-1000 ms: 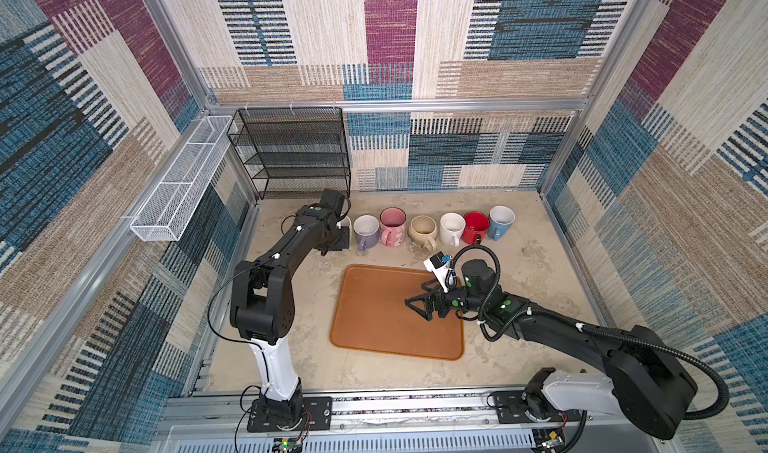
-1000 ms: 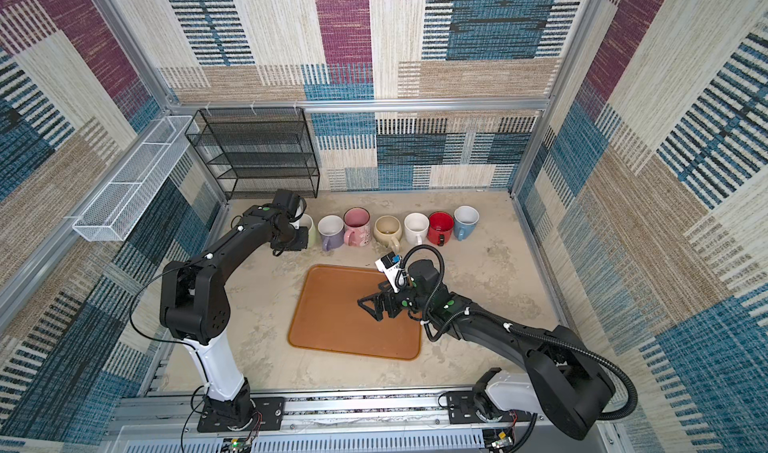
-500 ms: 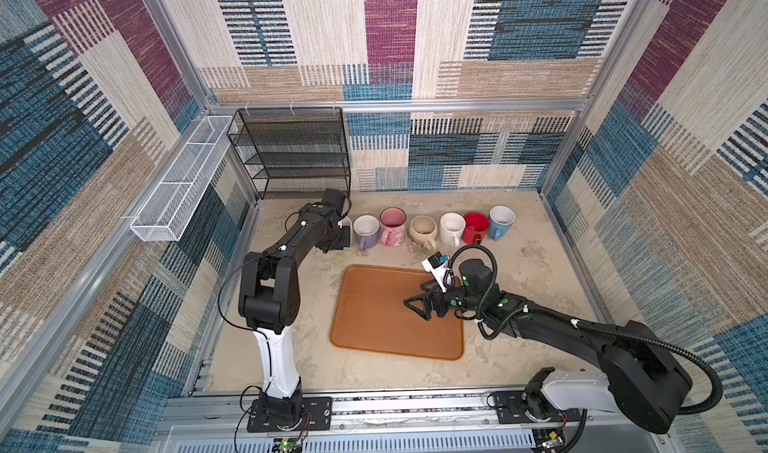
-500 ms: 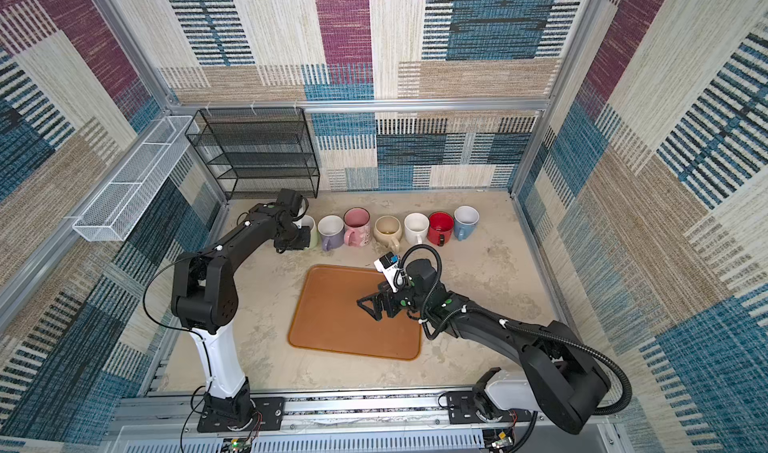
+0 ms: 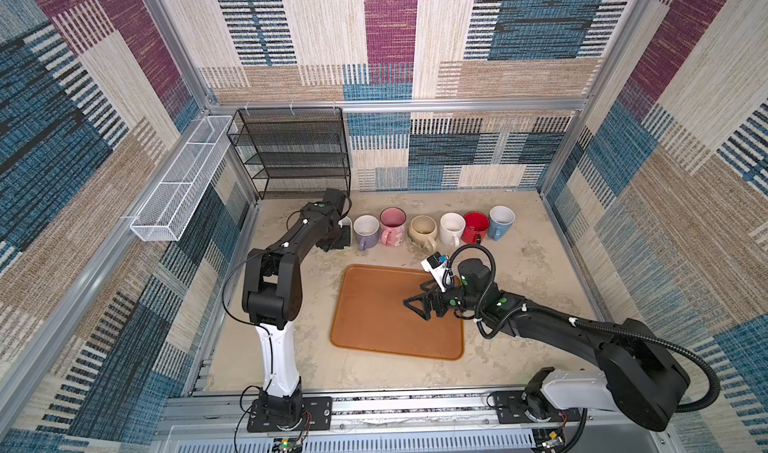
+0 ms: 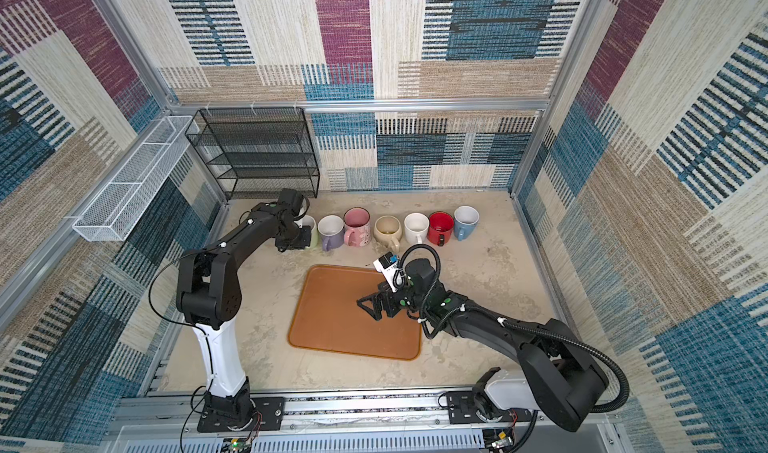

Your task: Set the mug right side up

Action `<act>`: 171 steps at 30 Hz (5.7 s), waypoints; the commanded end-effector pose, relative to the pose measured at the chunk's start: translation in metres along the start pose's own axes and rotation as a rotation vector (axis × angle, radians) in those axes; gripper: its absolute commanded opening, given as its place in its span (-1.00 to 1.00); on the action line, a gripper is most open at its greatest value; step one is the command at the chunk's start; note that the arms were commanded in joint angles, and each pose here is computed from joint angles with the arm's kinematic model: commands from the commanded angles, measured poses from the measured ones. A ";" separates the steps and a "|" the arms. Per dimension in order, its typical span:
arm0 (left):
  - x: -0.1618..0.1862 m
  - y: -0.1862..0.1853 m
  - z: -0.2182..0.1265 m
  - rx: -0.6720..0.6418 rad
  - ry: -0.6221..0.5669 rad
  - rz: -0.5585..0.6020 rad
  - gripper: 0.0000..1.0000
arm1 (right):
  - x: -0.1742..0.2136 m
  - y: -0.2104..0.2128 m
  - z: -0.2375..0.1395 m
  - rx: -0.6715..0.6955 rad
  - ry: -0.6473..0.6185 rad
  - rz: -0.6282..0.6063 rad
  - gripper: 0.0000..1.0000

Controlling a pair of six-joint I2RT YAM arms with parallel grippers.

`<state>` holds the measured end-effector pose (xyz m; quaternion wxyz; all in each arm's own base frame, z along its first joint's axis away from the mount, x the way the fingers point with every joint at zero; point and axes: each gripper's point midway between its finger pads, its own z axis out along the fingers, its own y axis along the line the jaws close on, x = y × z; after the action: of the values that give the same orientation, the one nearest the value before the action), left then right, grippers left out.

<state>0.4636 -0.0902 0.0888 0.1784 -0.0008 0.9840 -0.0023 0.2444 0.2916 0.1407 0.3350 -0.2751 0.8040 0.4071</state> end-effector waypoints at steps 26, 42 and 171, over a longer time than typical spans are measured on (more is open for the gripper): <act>-0.012 -0.003 -0.012 0.014 -0.030 0.015 -0.31 | -0.010 0.000 -0.004 0.015 -0.033 -0.030 0.99; 0.001 -0.002 -0.118 0.107 -0.214 -0.010 0.97 | -0.042 -0.012 -0.036 0.169 -0.186 -0.094 0.99; 0.055 0.108 -0.026 -0.072 -0.831 -0.035 0.97 | -0.033 -0.245 -0.212 1.061 -0.694 -0.146 0.99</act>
<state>0.4010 0.0193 0.0899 0.5542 -0.0293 0.8312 0.0333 0.3724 -0.0081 0.1372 0.6833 0.0246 0.7297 -0.0080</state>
